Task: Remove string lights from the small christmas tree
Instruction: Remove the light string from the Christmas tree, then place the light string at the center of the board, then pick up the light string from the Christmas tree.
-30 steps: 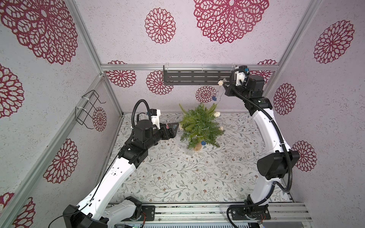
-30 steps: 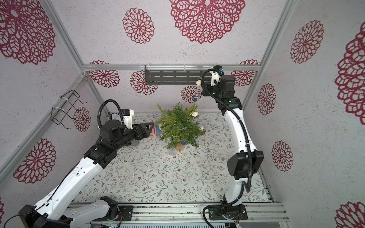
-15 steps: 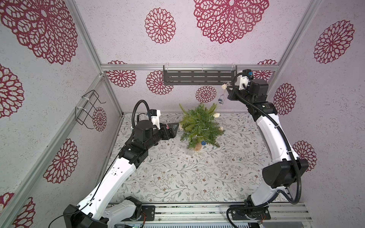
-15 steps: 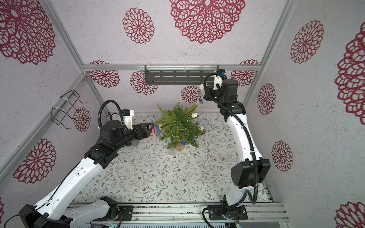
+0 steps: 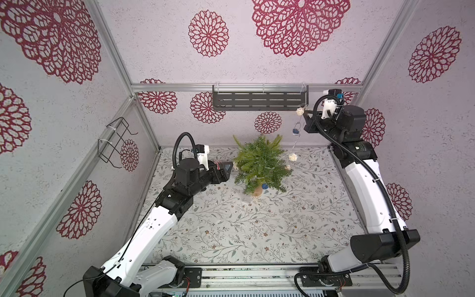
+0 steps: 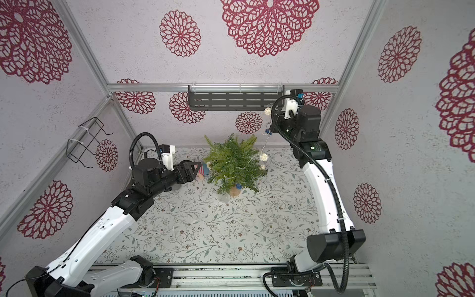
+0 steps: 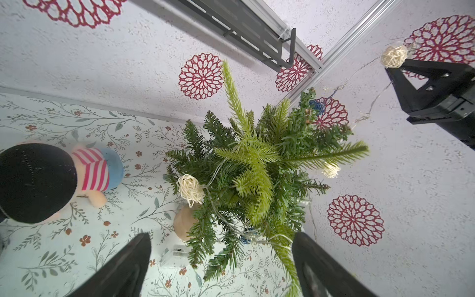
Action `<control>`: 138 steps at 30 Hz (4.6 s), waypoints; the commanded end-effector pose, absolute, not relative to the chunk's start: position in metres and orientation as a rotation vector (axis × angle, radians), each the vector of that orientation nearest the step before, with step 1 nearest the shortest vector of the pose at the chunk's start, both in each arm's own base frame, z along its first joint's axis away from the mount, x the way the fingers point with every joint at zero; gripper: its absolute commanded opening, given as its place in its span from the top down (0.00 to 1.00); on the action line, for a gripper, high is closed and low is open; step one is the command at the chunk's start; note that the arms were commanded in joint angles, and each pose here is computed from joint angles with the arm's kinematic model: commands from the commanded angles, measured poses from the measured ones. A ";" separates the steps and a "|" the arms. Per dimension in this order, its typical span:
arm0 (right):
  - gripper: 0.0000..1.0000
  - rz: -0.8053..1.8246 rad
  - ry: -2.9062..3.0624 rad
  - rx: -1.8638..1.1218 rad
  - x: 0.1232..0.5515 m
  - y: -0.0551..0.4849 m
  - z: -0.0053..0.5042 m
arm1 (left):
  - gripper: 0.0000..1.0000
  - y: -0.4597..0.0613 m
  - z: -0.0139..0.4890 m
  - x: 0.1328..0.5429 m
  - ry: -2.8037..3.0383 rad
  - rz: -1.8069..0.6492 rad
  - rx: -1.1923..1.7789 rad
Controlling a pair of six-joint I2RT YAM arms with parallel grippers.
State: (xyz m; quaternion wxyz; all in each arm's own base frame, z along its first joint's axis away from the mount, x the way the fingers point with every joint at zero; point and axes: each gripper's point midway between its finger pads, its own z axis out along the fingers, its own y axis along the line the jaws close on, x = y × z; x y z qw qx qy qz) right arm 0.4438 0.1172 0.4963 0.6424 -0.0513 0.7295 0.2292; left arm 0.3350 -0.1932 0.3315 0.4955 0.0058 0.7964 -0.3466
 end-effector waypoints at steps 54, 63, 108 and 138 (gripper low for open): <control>1.00 0.436 1.779 0.120 0.302 0.070 0.464 | 0.15 -0.234 0.330 0.237 1.875 -1.256 0.043; 1.00 0.423 1.915 0.190 0.273 0.061 0.398 | 0.16 -0.242 0.323 0.230 1.898 -1.261 0.064; 0.80 0.365 2.335 0.577 0.263 0.050 0.116 | 0.21 -0.283 0.287 0.251 1.985 -1.107 0.196; 0.45 0.963 2.039 -0.167 0.255 0.179 0.194 | 0.20 -0.282 0.278 0.258 2.030 -0.992 0.255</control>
